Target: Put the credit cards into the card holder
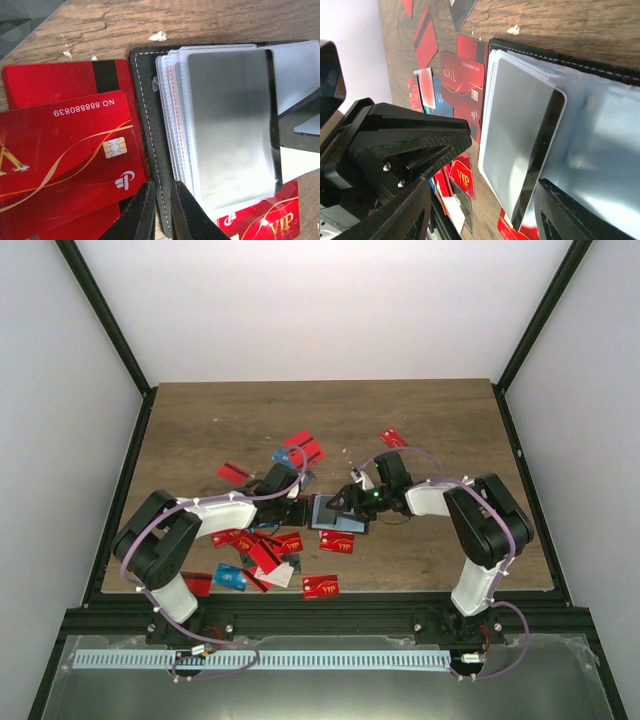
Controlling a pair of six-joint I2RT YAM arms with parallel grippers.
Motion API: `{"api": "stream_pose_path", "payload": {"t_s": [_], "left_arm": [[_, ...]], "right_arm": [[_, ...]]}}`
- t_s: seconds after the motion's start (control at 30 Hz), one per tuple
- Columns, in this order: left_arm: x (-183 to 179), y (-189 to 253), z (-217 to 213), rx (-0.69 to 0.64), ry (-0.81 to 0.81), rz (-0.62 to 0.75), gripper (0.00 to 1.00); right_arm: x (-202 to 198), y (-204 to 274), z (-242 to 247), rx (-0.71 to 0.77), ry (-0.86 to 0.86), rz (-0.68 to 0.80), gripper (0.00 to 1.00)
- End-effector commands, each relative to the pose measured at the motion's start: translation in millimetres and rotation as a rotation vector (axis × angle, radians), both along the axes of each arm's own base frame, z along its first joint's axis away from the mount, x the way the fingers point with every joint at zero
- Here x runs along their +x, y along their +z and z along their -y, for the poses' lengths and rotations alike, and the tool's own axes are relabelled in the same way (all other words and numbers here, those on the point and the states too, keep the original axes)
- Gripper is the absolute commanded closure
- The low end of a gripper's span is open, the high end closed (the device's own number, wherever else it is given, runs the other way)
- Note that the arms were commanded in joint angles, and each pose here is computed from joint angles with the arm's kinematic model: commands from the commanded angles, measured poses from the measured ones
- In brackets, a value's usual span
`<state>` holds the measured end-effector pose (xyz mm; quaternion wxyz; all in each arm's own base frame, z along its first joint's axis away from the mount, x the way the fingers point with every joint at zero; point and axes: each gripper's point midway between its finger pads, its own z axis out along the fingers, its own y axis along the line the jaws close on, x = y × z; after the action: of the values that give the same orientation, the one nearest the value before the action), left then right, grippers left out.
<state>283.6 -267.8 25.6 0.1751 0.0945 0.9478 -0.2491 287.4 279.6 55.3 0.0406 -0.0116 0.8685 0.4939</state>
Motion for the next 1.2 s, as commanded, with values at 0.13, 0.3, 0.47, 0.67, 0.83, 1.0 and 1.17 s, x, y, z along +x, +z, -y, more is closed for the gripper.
{"api": "stream_pose_path", "payload": {"t_s": [0.13, 0.3, 0.47, 0.67, 0.83, 1.0, 1.17], "left_arm": [[0, 17, -3, -0.001, 0.01, 0.032, 0.88], [-3, 22, -7, -0.004, 0.022, 0.037, 0.88], [-6, 21, -9, -0.006, 0.032, 0.034, 0.88], [-8, 23, -9, -0.014, 0.035, 0.037, 0.87], [-9, 23, -8, -0.015, 0.032, 0.036, 0.87], [-10, 20, -9, -0.011, 0.031, 0.029, 0.87], [-10, 19, -7, -0.011, 0.026, 0.027, 0.87]], "right_arm": [[-3, 17, 2, -0.048, 0.038, 0.061, 0.33], [-3, 20, 1, -0.048, 0.046, 0.074, 0.33], [1, 17, -2, -0.045, 0.047, 0.074, 0.33], [4, 10, -7, -0.045, 0.055, 0.06, 0.34], [5, 6, -9, -0.047, 0.054, 0.055, 0.34], [5, 3, -8, -0.048, 0.05, 0.05, 0.34], [6, 3, -11, -0.042, 0.053, 0.048, 0.35]]}}
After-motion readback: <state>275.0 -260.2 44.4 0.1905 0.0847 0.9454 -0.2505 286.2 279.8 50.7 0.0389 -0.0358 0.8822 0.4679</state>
